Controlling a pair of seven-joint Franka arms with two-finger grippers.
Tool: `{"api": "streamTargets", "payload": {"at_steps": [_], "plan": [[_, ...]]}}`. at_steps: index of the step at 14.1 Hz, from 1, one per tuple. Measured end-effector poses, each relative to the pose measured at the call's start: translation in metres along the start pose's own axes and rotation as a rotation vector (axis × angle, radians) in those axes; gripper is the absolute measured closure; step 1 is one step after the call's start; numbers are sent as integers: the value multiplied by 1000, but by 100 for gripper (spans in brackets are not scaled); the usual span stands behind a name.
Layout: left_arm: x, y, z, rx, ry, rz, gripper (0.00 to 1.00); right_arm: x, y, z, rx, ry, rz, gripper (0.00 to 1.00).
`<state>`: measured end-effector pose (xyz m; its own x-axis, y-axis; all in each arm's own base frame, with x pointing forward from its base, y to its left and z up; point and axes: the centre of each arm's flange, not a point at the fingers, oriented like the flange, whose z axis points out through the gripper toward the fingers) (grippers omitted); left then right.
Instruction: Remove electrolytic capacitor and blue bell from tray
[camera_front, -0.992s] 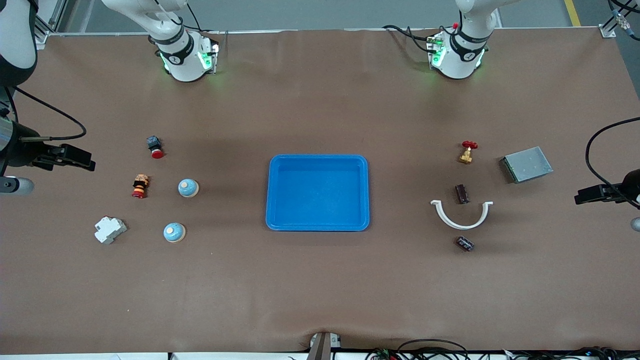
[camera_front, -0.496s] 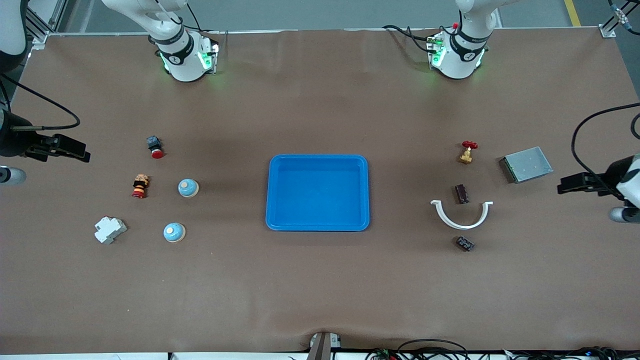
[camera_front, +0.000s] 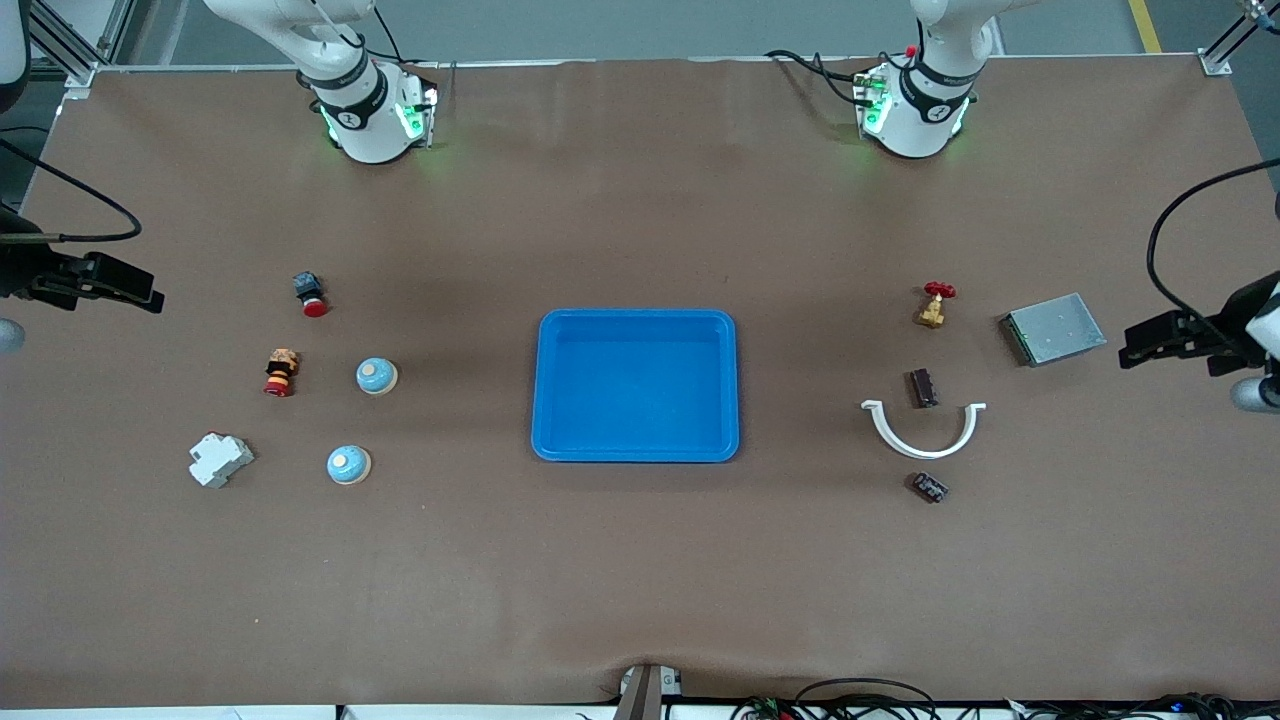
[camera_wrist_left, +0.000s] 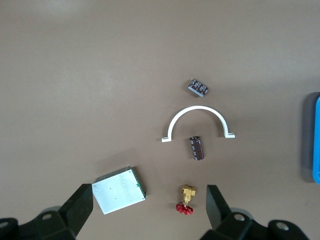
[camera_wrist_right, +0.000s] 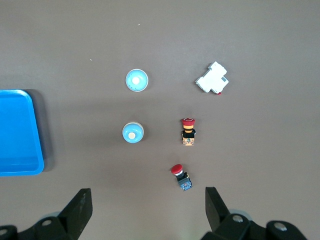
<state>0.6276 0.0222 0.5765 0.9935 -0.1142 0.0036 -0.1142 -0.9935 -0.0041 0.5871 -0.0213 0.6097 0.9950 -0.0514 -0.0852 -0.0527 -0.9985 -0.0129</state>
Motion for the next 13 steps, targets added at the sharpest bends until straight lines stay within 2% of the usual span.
{"api": "streamTargets", "payload": {"at_steps": [3, 7, 10, 13], "plan": [[-8, 23, -9, 34, -36, -2, 0, -1, 0, 0, 0, -4, 0, 0], [-13, 49, -9, 9, -58, 4, 0, -4, 0, -1, 0, -4, 0, 0], [-16, 51, -7, 5, -49, -8, 0, -3, 0, 7, 0, -13, 0, 0], [-14, 65, -8, 8, -13, -83, 0, -4, 0, 11, 1, -2, 0, 0]]}}
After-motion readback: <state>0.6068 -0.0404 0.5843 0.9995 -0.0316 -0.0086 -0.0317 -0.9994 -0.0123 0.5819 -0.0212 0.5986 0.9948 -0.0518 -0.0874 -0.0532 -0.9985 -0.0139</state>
